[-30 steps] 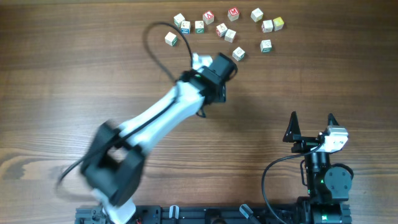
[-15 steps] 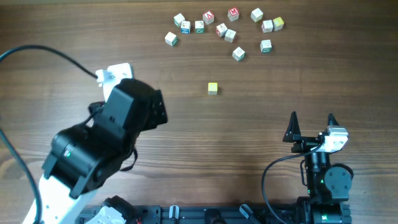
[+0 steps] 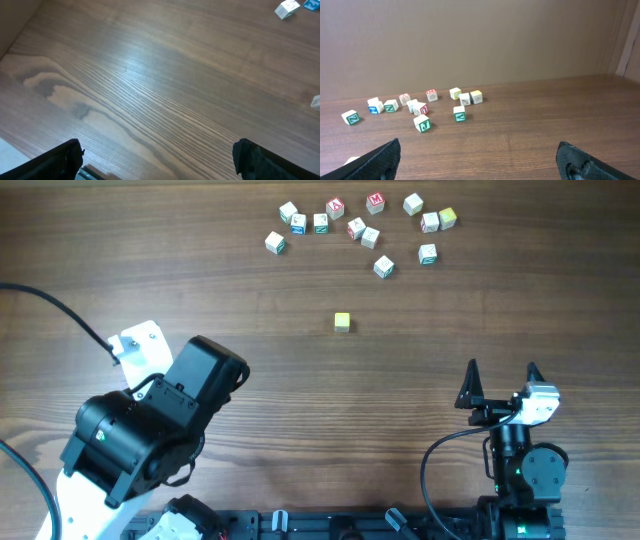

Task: Form a tower
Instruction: 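Open the left gripper and retract the left arm to rest, then reach the right gripper to the block cluster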

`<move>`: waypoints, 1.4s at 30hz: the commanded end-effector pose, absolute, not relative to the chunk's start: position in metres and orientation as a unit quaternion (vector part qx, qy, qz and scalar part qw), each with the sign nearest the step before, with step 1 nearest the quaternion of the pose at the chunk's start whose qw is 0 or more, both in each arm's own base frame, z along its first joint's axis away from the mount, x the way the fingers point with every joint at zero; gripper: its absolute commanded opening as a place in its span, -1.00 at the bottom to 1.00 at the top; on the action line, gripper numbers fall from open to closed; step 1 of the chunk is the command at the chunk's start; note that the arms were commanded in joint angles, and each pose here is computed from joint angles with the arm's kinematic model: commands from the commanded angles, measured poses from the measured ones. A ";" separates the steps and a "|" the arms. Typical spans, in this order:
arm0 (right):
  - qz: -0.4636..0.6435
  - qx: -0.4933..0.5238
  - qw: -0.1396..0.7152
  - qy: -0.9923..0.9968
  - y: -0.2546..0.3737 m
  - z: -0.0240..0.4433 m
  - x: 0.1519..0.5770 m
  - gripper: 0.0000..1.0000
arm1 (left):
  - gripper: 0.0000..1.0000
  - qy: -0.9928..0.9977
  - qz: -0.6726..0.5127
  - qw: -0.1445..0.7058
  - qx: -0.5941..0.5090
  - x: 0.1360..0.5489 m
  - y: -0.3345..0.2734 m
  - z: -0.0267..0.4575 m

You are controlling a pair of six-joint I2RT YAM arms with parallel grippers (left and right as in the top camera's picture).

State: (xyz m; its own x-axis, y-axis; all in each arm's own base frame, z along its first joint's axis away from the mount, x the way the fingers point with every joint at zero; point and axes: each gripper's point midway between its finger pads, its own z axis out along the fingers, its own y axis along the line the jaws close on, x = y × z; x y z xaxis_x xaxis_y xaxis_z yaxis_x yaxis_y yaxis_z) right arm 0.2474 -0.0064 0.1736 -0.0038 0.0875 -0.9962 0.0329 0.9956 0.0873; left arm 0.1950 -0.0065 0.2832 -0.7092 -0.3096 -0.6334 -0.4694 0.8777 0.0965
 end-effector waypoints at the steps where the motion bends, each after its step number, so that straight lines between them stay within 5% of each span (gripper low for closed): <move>1: 0.021 0.034 0.710 0.703 -0.004 0.177 0.247 1.00 | 1.00 0.920 0.127 0.297 -0.223 0.185 -0.003 0.277; 9: 0.341 0.225 0.649 0.642 0.024 0.193 0.245 1.00 | 1.00 0.924 0.122 0.288 -0.222 0.183 -0.005 0.275; 12: 0.338 0.056 0.721 0.603 0.055 0.247 0.227 0.99 | 1.00 0.924 0.122 0.288 -0.222 0.183 -0.005 0.275; 24: 0.337 -0.018 0.616 0.712 0.085 0.282 0.294 0.99 | 1.00 0.922 0.117 0.293 -0.224 0.186 -0.007 0.276; 30: 0.350 0.011 0.535 0.769 0.088 0.238 0.340 0.99 | 1.00 0.922 0.117 0.293 -0.224 0.186 -0.007 0.276; 36: 0.416 0.086 0.456 0.782 0.096 0.217 0.341 0.99 | 1.00 0.922 0.117 0.293 -0.224 0.186 -0.007 0.276; 42: 0.389 0.086 0.486 0.778 0.087 0.223 0.359 0.99 | 1.00 0.922 0.117 0.293 -0.224 0.186 -0.007 0.276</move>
